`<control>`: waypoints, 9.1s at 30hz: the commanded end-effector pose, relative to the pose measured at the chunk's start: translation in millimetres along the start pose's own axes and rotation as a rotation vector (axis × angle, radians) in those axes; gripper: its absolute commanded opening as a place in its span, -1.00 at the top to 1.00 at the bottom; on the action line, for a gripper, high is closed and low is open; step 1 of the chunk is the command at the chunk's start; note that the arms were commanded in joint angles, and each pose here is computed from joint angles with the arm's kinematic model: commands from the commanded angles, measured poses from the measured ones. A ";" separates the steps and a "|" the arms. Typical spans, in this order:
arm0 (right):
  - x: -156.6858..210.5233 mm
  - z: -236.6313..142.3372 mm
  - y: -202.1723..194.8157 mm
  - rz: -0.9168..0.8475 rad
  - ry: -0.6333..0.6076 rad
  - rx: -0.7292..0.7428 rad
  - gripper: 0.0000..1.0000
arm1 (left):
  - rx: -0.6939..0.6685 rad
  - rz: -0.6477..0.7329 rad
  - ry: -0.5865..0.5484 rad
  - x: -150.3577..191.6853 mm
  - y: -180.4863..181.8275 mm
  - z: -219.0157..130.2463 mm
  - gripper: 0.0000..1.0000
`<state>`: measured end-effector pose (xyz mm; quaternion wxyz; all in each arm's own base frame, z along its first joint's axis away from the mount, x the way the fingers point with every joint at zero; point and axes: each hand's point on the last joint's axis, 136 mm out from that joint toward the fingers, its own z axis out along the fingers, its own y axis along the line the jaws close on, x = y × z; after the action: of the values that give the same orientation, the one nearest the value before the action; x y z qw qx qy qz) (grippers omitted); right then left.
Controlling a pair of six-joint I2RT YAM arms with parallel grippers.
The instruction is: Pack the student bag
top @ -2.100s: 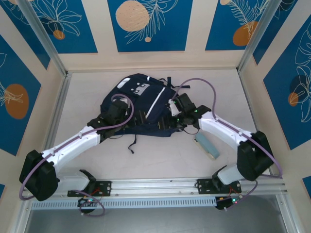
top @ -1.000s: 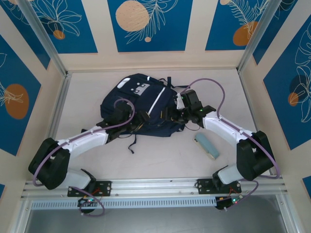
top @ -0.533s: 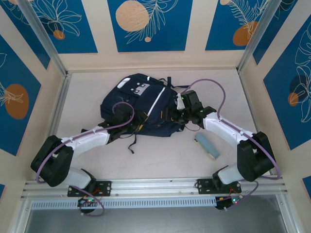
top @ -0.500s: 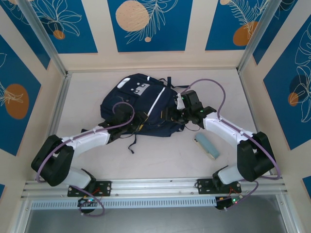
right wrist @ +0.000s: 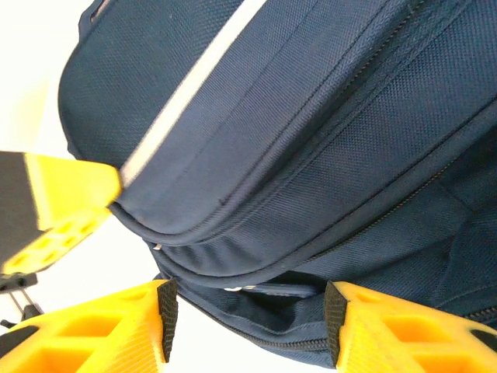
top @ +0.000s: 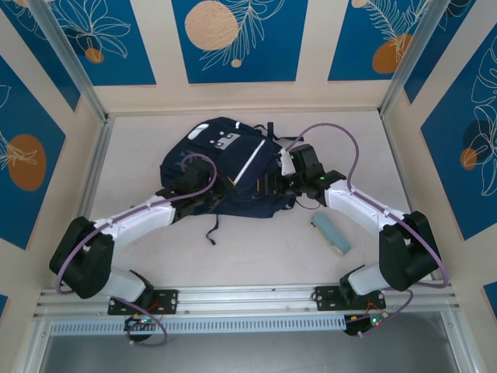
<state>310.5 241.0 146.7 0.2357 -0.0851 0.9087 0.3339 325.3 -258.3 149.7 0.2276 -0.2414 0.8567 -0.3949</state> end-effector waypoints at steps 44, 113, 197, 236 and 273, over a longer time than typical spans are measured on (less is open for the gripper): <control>25.1 54.4 57.6 -0.458 0.012 -0.177 0.34 | 0.222 0.070 -0.098 -64.3 -75.5 -61.8 1.00; 34.3 106.2 177.8 -0.361 0.104 -0.294 1.00 | -0.047 -0.223 -0.081 -70.5 80.6 -70.3 -0.02; 30.5 75.7 109.5 -0.425 0.206 -0.018 1.00 | -0.269 -0.155 -0.184 -77.7 129.5 -90.9 0.97; -66.9 77.7 -61.2 0.069 0.173 0.396 1.00 | -0.307 -0.053 -0.102 -56.5 134.1 -106.6 0.74; -76.6 97.0 17.8 -0.121 0.174 -0.114 -0.85 | -0.284 0.331 0.080 -120.0 25.6 15.0 -0.13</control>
<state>407.9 306.1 121.2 0.1667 -0.1586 0.9113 0.3414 411.2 -163.0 141.0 0.2157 -0.1275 0.9423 -0.2221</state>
